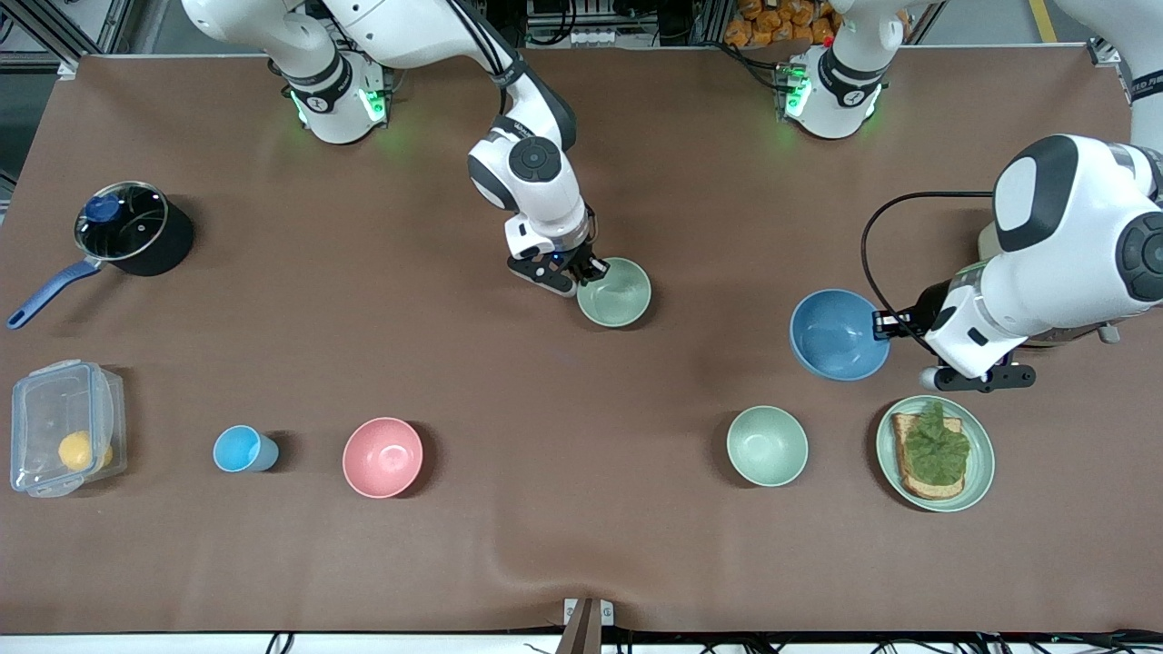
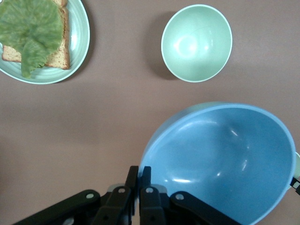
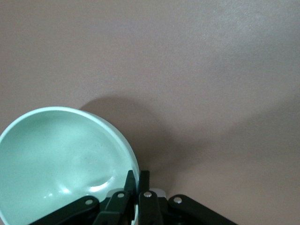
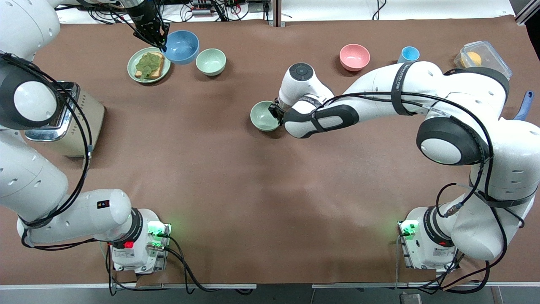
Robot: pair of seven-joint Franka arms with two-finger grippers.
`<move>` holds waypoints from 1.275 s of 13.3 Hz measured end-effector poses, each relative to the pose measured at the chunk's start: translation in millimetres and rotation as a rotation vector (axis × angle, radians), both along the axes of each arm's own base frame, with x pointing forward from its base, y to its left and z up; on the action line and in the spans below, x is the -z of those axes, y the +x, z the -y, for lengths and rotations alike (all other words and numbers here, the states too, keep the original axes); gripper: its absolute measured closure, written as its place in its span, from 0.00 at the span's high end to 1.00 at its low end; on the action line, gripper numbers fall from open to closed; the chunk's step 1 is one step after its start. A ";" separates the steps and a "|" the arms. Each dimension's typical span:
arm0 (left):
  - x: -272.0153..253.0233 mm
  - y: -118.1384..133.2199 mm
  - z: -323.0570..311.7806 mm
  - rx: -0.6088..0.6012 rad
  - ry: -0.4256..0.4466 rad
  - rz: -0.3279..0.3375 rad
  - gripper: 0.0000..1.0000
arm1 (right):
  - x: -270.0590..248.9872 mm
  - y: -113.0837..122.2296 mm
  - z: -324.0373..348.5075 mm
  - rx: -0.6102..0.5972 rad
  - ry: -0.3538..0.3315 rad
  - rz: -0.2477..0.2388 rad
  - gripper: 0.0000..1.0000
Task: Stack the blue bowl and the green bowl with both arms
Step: 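Move the blue bowl over the green bowl with the left gripper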
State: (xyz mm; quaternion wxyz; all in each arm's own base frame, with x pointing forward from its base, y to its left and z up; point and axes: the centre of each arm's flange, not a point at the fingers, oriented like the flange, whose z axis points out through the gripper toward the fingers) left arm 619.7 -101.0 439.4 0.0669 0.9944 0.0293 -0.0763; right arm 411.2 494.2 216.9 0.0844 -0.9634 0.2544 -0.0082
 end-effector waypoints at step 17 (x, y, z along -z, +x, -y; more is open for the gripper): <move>15.3 -41.6 129.9 -0.071 0.049 -0.103 0.05 | -42.0 101.4 67.9 0.458 0.105 -0.300 1.00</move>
